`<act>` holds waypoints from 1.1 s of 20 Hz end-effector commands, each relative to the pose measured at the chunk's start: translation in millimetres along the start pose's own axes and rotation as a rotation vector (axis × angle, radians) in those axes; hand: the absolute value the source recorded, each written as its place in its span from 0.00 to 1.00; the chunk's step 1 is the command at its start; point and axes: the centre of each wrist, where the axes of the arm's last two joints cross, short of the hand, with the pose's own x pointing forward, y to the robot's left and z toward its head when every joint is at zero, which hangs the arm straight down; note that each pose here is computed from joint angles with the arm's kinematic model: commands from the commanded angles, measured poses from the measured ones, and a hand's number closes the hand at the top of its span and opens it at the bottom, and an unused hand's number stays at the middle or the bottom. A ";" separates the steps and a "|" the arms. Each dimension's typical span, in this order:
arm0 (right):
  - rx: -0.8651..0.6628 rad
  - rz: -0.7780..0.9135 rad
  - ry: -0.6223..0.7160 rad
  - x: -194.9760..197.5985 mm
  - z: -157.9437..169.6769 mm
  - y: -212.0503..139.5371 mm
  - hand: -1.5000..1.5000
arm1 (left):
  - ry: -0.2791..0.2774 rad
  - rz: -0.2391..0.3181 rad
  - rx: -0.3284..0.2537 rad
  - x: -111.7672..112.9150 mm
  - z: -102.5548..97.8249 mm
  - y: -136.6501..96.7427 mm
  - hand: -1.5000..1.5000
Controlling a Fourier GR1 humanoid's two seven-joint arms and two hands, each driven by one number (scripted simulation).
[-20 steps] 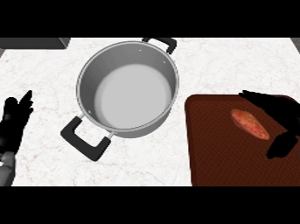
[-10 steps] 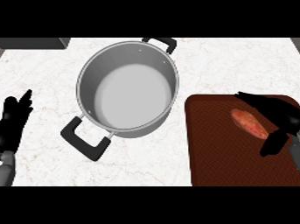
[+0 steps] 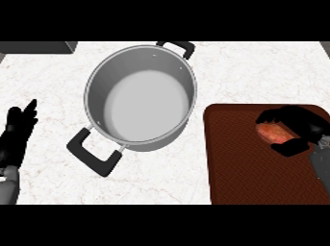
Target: Pick the sweet potato from the tray and place it in the pot
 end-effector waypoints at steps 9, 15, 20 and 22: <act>-0.218 0.110 -0.102 7.9 3.5 1.6 1.00 | 0.002 0.007 -0.004 -8.8 8.9 11.3 0.50; -0.293 0.023 0.202 28.5 25.4 17.9 1.00 | 0.031 0.017 0.021 -16.5 10.4 -5.2 0.50; -0.375 -0.031 0.508 44.9 59.1 54.1 1.00 | 0.053 0.018 0.071 -13.7 12.2 17.2 0.50; -0.477 -0.007 0.563 63.2 78.3 57.8 1.00 | 0.056 0.008 0.046 -9.9 12.2 19.2 0.50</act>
